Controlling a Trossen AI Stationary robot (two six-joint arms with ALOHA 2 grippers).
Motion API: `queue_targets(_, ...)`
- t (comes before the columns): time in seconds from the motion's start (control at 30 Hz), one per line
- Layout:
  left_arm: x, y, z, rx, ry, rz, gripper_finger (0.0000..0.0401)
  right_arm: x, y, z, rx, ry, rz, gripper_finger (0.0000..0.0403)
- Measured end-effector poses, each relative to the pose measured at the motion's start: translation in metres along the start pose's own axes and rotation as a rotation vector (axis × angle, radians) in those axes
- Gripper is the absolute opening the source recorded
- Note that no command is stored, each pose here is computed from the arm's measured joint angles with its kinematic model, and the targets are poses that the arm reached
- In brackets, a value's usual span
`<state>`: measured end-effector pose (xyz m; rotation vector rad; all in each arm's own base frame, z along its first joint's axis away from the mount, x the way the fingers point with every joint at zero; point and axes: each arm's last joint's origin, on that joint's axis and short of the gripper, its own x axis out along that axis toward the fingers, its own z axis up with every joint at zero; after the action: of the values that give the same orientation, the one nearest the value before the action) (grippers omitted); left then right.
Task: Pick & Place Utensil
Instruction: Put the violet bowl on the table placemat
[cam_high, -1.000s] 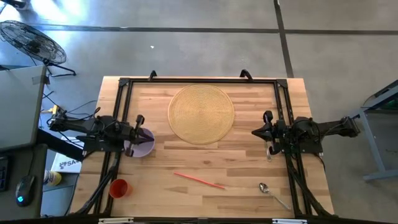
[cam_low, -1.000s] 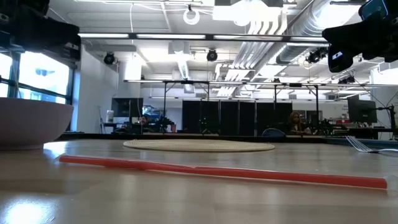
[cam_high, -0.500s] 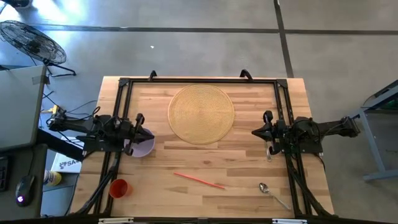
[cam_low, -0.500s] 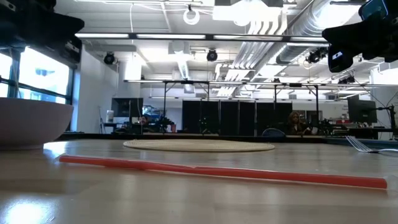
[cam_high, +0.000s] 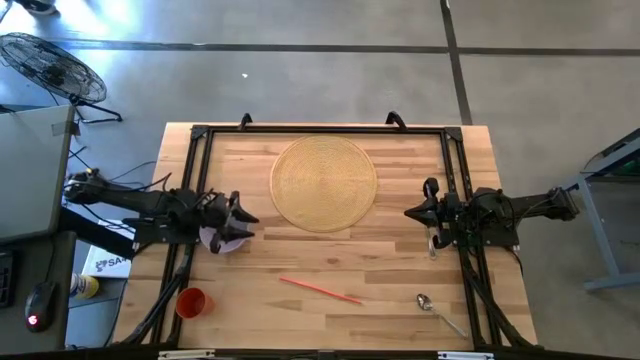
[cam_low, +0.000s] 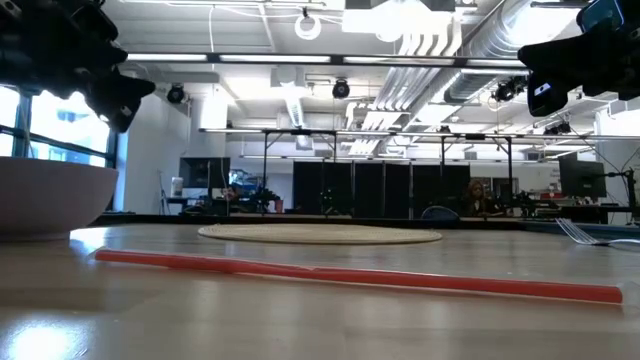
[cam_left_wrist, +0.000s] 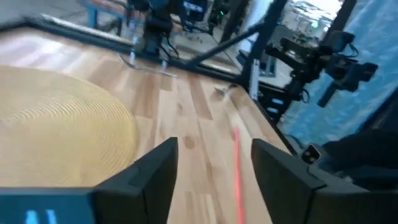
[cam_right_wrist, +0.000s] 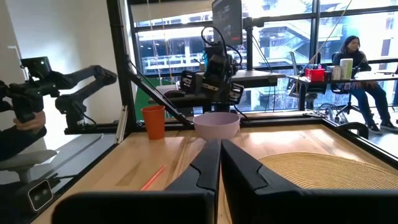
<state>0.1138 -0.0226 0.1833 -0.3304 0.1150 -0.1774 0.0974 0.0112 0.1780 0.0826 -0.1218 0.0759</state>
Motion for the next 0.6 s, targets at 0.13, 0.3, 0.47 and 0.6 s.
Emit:
queue_targets(0.13,0.004,-0.004,0.011,-0.003,0.016,0.013,0.0222,0.000,0.000,0.000,0.000,0.000,-0.001,0.0006)
queue_targets(0.3,0.013,-0.008,0.023,0.023,0.046,0.021,0.0223,0.000,0.000,0.000,0.000,0.000,0.000,0.0005)
queue_targets(0.47,0.024,-0.021,0.026,0.041,0.151,-0.023,0.0217,0.000,0.000,0.000,0.000,0.000,0.000,0.0005)
queue_targets(0.6,0.031,-0.041,0.027,0.076,0.195,-0.046,0.0210,0.000,0.000,0.000,0.000,0.000,0.000,0.0005)
